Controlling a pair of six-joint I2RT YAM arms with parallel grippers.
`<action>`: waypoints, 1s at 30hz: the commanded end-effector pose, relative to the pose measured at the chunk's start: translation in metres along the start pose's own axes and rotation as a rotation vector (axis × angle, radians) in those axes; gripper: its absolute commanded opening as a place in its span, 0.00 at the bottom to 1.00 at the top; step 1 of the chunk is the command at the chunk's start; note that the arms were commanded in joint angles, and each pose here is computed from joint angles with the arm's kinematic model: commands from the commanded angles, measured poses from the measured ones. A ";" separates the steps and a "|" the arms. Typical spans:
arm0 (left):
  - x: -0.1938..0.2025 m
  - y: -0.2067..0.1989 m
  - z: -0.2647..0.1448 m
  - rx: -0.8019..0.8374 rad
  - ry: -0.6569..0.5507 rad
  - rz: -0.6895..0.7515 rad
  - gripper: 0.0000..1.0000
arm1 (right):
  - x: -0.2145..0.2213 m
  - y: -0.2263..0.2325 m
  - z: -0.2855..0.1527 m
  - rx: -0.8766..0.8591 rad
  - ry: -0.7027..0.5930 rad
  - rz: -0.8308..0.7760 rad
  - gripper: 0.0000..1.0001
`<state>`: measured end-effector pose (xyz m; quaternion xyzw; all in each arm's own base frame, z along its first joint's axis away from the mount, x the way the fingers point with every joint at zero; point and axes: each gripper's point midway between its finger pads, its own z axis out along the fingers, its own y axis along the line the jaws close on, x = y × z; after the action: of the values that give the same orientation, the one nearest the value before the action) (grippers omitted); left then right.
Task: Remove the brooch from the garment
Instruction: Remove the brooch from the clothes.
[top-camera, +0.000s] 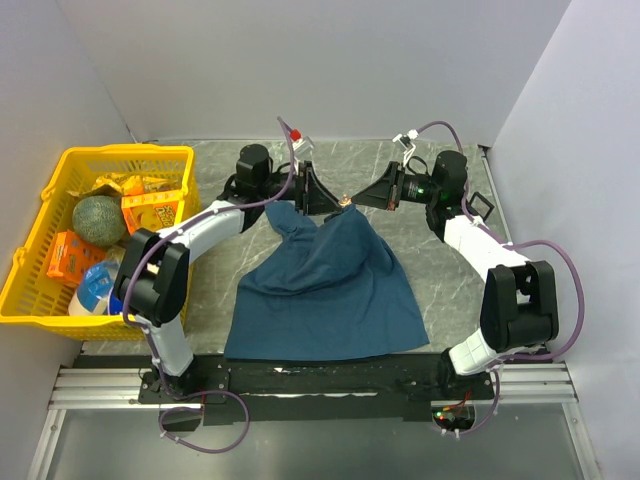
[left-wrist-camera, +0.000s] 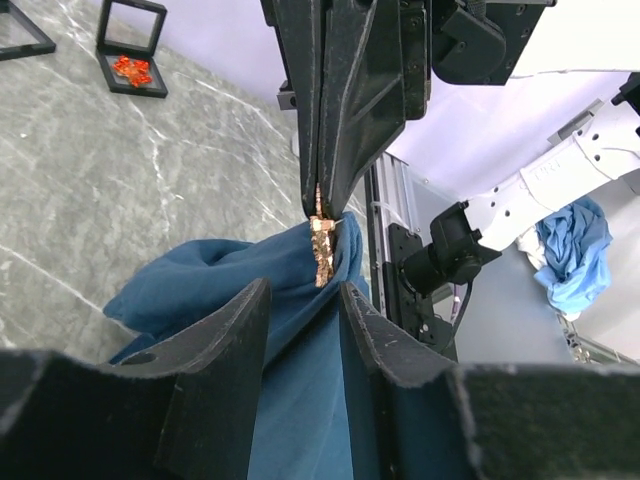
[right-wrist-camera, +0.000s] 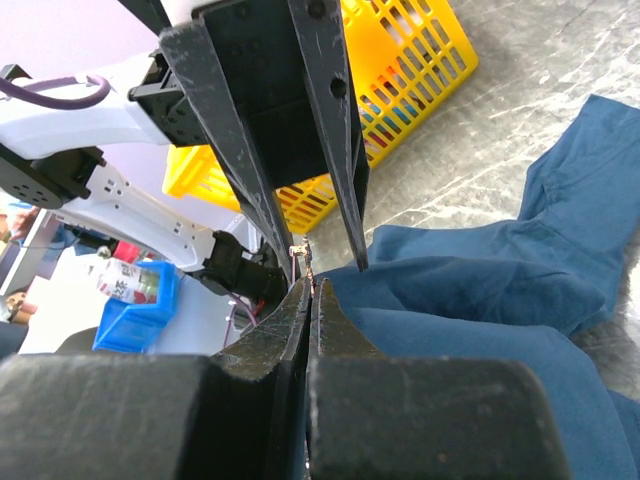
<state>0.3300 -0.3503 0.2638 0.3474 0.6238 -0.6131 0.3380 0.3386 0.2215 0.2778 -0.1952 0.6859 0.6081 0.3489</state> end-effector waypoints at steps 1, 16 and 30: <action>-0.014 -0.012 0.006 0.042 -0.013 0.059 0.39 | -0.005 0.004 -0.002 -0.009 -0.012 -0.057 0.00; -0.022 -0.018 0.008 0.064 -0.030 0.051 0.34 | -0.005 0.002 -0.003 0.007 -0.015 -0.071 0.00; -0.020 -0.017 0.012 0.064 -0.021 0.056 0.17 | -0.004 0.002 -0.003 0.011 -0.015 -0.073 0.00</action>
<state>0.3275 -0.3578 0.2712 0.3456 0.6160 -0.6237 0.3349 0.3391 0.2209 0.2723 -0.1990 0.6900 0.6014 0.3503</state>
